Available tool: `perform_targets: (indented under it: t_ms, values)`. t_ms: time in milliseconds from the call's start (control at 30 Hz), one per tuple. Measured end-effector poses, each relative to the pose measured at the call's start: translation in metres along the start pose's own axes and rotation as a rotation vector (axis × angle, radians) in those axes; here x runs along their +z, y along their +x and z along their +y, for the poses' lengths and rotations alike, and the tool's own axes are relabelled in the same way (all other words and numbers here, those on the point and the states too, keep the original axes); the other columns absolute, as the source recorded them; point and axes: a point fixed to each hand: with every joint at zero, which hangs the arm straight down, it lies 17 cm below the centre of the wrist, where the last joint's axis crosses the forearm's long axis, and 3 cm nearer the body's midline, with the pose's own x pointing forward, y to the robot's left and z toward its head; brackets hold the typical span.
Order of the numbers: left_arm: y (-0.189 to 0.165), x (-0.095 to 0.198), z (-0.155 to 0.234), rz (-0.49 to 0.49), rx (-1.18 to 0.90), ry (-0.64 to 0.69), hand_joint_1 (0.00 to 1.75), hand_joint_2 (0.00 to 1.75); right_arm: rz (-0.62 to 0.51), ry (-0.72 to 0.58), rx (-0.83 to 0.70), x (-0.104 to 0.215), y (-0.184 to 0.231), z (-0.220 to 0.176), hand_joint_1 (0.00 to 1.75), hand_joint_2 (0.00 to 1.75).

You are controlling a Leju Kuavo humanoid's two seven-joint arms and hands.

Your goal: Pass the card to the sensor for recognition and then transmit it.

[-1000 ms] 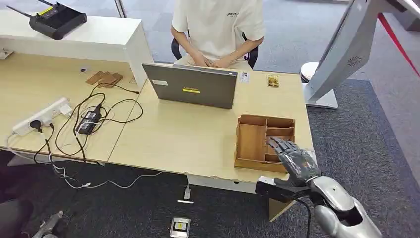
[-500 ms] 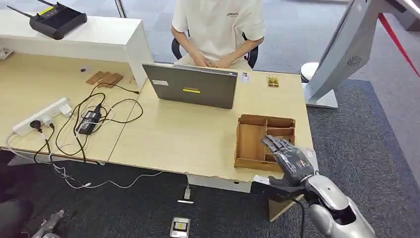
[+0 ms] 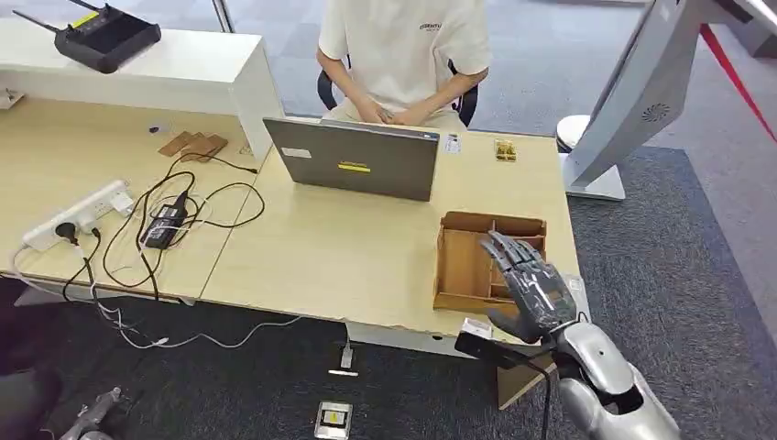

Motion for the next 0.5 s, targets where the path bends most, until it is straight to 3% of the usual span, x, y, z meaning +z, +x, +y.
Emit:
perform_targets:
  t_ms: [500]
  values:
    - [-0.003, 0.0, 0.003, 0.007, 0.011, 0.013, 0.0, 0.0, 0.015, 0.019, 0.054, -0.006, -0.004, 0.014, 0.0, 1.75]
